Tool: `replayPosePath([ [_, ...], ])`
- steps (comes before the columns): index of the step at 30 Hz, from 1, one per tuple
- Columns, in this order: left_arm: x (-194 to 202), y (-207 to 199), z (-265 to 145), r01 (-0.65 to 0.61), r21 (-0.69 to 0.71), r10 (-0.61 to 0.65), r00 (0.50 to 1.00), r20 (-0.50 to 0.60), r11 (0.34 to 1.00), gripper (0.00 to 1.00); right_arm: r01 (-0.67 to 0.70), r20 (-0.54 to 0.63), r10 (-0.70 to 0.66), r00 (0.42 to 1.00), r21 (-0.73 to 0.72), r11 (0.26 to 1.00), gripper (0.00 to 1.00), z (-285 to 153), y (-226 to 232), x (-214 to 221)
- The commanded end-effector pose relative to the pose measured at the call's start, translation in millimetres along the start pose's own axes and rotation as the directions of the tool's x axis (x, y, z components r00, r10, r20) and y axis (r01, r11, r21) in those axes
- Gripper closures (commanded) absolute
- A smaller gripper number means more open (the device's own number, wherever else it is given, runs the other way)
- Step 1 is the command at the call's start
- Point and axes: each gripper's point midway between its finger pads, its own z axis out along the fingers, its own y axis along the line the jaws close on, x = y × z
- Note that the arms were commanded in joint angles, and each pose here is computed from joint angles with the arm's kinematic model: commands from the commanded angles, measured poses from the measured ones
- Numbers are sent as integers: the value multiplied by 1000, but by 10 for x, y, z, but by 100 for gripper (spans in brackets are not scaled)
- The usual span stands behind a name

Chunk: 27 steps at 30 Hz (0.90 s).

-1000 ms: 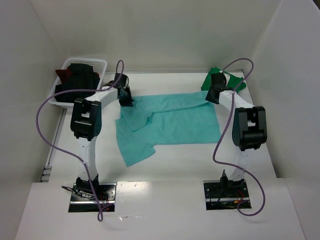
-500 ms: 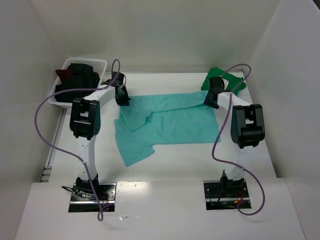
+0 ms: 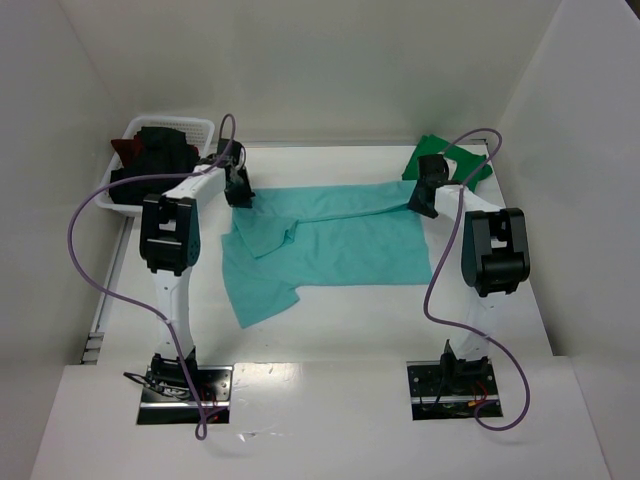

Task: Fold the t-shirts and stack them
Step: Fold the flattened tshirt in 1/3 of the way

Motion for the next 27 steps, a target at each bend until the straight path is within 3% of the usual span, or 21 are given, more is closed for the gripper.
replayPosePath([
  [1,88,260,156,-21,-54,18,998,-59,998,99,-7,61,10,998,-55,998,58,39,112,-169],
  [6,62,289,174,-30,-47,28,998,-60,998,98,19,42,-16,999,-70,997,58,145,165,-142],
  [10,39,321,194,-20,-41,18,998,-62,999,98,31,27,-28,999,-86,996,63,157,197,-120],
  [27,60,357,225,-40,-31,37,996,-84,999,97,14,59,-7,998,-123,992,63,192,337,-292],
])
